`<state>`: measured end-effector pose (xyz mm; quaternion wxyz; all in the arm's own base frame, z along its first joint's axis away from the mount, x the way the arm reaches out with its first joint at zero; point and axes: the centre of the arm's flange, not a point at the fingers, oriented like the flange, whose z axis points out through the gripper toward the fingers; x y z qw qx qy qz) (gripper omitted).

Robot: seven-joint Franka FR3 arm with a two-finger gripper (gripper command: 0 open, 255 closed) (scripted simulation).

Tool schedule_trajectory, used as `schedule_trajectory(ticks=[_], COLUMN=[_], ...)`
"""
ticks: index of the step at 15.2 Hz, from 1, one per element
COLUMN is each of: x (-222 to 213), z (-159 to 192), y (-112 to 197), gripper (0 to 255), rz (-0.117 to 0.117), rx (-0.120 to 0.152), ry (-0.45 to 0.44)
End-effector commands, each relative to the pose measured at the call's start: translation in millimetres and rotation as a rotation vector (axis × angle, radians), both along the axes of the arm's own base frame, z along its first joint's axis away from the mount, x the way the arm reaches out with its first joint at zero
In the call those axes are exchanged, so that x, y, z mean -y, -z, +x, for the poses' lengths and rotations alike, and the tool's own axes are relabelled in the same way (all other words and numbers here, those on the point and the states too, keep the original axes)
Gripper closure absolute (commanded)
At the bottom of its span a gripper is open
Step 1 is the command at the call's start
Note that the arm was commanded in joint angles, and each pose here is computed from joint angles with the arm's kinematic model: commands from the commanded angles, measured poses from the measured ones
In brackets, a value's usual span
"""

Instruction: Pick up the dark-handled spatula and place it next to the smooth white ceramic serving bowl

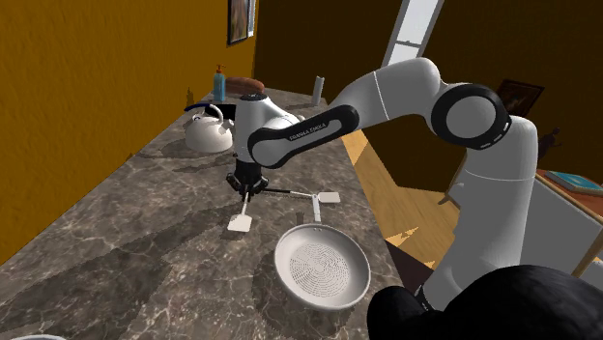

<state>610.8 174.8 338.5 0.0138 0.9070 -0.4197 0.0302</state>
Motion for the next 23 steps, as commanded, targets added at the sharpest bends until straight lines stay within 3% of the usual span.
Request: schedule_trajectory(ticks=[1, 5, 23], x=[0.0, 0.0, 0.0], z=[0.0, 0.0, 0.0], y=[0.0, 0.0, -95.0], gripper=[255, 255, 255], rz=[0.0, 0.0, 0.0], rx=[0.0, 0.0, 0.0], ry=[0.0, 0.0, 0.0])
